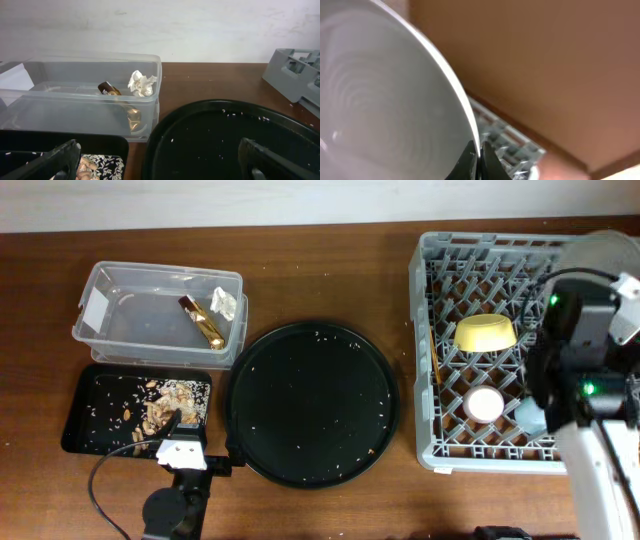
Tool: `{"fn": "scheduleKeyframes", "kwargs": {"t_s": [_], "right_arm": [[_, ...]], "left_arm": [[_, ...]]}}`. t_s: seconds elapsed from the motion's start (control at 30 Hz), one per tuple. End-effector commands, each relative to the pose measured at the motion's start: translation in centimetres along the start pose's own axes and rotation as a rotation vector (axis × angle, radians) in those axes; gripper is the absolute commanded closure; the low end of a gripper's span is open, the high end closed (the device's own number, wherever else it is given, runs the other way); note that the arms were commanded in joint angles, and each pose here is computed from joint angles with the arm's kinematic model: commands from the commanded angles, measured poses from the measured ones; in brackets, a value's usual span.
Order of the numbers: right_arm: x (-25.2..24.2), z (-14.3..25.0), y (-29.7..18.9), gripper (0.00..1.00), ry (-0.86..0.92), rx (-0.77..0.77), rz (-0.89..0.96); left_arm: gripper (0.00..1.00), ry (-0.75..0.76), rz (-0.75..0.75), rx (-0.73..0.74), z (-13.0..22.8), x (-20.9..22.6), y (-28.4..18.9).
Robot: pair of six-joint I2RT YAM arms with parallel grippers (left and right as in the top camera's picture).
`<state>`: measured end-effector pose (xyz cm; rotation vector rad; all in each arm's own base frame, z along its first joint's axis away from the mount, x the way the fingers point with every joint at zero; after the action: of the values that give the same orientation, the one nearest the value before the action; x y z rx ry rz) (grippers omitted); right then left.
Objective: Sort waste into correct bins and load items into the dishwasher rack
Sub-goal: 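Grasp the white plate with the right gripper and stand it in the rack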
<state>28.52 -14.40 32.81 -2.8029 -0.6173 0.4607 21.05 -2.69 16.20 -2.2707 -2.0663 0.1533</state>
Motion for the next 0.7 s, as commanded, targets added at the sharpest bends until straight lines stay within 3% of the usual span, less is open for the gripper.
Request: {"fn": "scheduleKeyframes", "kwargs": {"t_s": [0.0, 0.17, 0.33, 0.4, 0.43, 0.67], "right_arm": [[0.1, 1.9, 3.7, 0.96, -0.151, 0.06, 0.162], [4.2, 5.7, 7.3, 0.96, -0.335, 0.129, 0.2], [6.5, 7.8, 8.4, 0.95, -0.369, 0.173, 0.127], [8.3, 9.0, 7.8, 0.78, -0.393, 0.222, 0.0], [8.7, 9.4, 7.5, 0.74, -0.411, 0.232, -0.022], [11.8, 7.6, 0.2, 0.63, -0.462, 0.125, -0.2]], "left_arm": [[0.01, 0.011, 0.005, -0.001, 0.2, 0.0, 0.1], [0.01, 0.011, 0.005, -0.001, 0.2, 0.0, 0.1], [0.01, 0.011, 0.005, -0.001, 0.2, 0.0, 0.1], [0.01, 0.011, 0.005, -0.001, 0.2, 0.0, 0.1], [0.0, 0.011, 0.005, -0.001, 0.2, 0.0, 0.1], [0.01, 0.011, 0.005, -0.001, 0.2, 0.0, 0.1]]}}
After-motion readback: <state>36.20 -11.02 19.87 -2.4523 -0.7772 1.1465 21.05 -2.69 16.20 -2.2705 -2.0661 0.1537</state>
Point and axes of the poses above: each gripper's point midway between its finger pads, its own y axis out along the fingers, its own x axis along the line the jaws close on, z = x × y, the point moved 3 cm from there along -y, back along the fingers, and after that the axes turned 2 degrees about y, right-handed, at the moved point
